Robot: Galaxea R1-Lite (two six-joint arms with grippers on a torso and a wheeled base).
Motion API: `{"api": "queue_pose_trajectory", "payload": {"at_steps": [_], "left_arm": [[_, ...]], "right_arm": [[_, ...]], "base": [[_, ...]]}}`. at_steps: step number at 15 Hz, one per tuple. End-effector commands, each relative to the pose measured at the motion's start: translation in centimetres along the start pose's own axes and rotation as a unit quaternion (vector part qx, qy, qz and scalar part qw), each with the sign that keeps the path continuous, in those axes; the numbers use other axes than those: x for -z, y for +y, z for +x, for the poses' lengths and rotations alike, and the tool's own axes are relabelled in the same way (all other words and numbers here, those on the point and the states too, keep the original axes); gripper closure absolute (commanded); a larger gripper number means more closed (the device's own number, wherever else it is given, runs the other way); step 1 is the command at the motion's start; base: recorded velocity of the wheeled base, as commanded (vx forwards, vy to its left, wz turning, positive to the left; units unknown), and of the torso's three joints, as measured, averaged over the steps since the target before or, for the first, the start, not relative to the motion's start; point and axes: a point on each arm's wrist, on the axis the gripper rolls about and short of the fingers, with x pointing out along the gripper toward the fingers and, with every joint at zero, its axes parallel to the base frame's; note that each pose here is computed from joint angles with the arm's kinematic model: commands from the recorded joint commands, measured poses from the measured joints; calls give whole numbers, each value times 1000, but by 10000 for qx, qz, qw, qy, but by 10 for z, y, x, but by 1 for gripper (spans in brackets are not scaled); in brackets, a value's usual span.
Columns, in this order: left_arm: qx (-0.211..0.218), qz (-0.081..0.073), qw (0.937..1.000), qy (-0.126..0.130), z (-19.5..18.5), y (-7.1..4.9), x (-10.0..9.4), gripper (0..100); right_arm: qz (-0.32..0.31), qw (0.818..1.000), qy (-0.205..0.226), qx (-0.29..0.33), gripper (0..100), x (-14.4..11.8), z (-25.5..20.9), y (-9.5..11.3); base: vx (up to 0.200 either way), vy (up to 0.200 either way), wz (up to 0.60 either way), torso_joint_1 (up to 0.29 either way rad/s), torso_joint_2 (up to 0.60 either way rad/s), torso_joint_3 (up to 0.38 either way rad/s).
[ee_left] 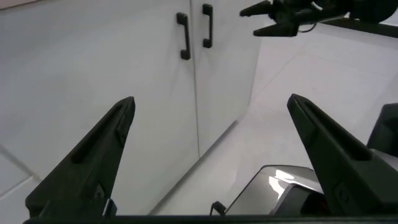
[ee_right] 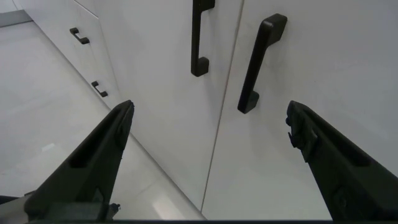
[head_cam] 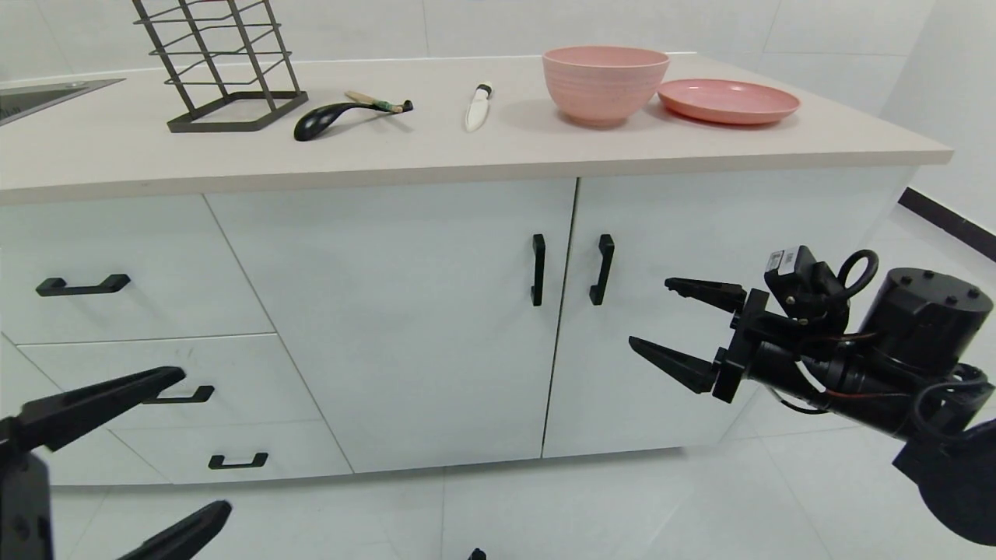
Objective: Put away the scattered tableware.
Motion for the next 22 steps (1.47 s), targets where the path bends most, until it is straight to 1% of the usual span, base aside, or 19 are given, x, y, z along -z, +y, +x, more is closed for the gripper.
{"api": "queue_pose_trajectory", "payload": {"at_steps": [1,2,4,6,7,8,9,10,11,12,13,14,15,17,21,22], "left_arm": [[399,-230,9978,483,43,17,18,0],[414,-238,9977,481,49,20,19,0],[462,-301,9966,607,59,24,26,0],[771,-323,9946,616,72,22,29,0],[922,-323,9934,595,78,21,31,0],[1067,-284,9925,522,86,20,33,0],[1307,-222,9904,405,101,15,36,0],[1384,-198,9895,355,107,14,38,0],[1734,-127,9846,162,123,7,39,0],[2127,-94,9771,33,129,2,37,0],[2345,-67,9721,-38,133,-1,35,0],[2449,-30,9695,-105,143,-1,33,0],[2444,18,9696,-147,150,1,31,0],[2414,46,9702,-197,174,8,31,0],[2472,-11,9689,-107,205,10,42,0],[2522,-28,9676,-68,221,10,49,0]], "right_arm": [[-11,10000,-18,-23,0,0,3,-1],[-24,10000,-44,-65,0,0,5,-2],[-25,9999,-53,-118,0,1,8,-3],[-19,9999,-36,-129,0,3,8,-3],[-24,9999,-46,-151,0,3,8,-3],[-44,9999,-65,-147,0,2,9,-4],[-105,9998,-139,-134,0,-2,11,-6],[-138,9997,-166,-137,0,-3,13,-7],[-159,9996,-188,-156,0,-2,17,-10],[-177,9993,-217,-252,0,-2,19,-11],[-207,9990,-247,-316,0,0,21,-11],[-189,9987,-225,-406,0,3,23,-12],[-188,9986,-219,-438,0,6,25,-12],[-290,9979,-250,-517,0,8,31,-16],[-281,9980,-238,-519,0,8,30,-15],[-285,9980,-241,-503,0,8,30,-16]], "base": [[0,0,0,0,0,0],[0,0,0,0,0,0],[0,0,0,0,0,0],[0,0,0,0,0,0],[0,0,0,0,0,0],[0,0,0,0,0,0],[0,0,0,0,0,0],[0,0,0,0,0,0],[0,0,0,0,0,0],[0,0,0,0,0,0],[0,0,0,0,0,0],[0,0,0,0,0,0],[0,0,0,0,0,0],[0,0,0,0,0,0],[0,0,0,0,0,0],[0,0,0,0,0,0]]}}
